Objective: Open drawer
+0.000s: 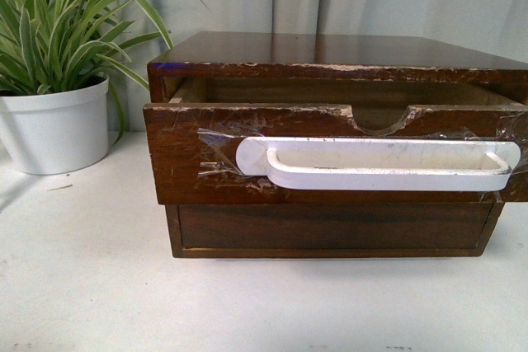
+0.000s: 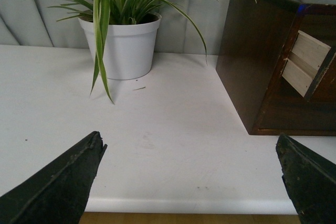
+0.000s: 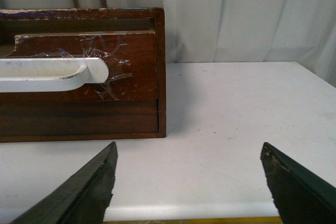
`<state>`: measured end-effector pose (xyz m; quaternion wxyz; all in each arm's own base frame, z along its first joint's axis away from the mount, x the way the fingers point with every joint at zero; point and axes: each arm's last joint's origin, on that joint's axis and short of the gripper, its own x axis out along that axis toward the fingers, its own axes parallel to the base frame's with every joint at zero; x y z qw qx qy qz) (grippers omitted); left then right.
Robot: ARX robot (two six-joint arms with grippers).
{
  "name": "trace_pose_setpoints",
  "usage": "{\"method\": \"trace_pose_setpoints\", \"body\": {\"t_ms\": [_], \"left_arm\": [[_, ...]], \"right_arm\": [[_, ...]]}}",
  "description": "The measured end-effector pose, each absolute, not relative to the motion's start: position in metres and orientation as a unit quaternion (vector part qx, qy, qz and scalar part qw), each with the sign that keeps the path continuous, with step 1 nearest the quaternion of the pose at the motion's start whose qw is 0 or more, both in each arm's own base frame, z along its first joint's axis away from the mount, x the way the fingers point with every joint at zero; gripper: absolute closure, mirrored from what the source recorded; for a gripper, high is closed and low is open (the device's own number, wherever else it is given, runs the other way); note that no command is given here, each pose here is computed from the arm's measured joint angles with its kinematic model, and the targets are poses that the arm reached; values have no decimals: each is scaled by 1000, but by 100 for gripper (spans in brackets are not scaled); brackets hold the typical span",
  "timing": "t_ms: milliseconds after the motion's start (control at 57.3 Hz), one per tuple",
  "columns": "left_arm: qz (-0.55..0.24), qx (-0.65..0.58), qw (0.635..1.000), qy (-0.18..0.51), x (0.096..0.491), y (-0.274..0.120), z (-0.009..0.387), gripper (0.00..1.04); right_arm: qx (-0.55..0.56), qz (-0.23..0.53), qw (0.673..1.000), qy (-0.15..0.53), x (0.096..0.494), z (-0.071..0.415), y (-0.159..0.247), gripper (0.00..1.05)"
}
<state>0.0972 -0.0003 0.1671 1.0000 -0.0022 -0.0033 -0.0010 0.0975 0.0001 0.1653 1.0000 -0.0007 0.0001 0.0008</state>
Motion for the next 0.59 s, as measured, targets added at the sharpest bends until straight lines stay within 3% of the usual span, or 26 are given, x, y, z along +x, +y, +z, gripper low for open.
{"method": "trace_pose_setpoints", "body": {"t_ms": [593], "left_arm": [[-1,-2,1000,-3,97,0,167,6]], "right_arm": [[0,1,1000,0,97,165,0,9]]}}
